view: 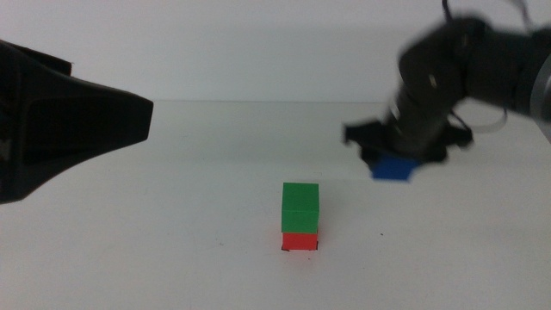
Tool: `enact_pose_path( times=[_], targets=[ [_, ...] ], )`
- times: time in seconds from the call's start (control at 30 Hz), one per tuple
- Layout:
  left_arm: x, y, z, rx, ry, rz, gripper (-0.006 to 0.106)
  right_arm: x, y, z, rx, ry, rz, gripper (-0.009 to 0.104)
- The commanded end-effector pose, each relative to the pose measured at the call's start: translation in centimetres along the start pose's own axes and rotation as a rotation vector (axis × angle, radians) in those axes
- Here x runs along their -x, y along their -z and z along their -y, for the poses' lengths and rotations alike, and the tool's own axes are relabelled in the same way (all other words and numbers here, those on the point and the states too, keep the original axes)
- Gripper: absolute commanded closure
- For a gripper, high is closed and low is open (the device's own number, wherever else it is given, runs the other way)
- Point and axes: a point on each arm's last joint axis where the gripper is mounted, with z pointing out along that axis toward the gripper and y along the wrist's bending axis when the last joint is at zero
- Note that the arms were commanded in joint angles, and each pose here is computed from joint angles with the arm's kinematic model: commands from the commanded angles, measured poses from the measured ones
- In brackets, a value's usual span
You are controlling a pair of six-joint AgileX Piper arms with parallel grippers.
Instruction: Stack red cubes first, then green, then blue cubes in a specific spot.
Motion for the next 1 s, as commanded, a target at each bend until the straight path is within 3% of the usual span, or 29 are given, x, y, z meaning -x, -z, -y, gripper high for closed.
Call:
enact_pose_path(
  times=[0.0,0.27,0.97],
  targets=[
    [0.1,0.1,0.0,0.002,-0.001,0.018,0.007,-0.1,3.3,-1.9,0.011,0.023,0.022,0.078],
    [0.1,0.1,0.0,0.002,-0.001,0.018,0.007,-1.6,4.3,-8.1,0.066,0.074,0.006,0.078],
    [0.1,0.1,0.0,0.002,-0.001,0.018,0.007,-3.0,0.5,-11.2,0.068,0.054,-0.014,0.078]
  ],
)
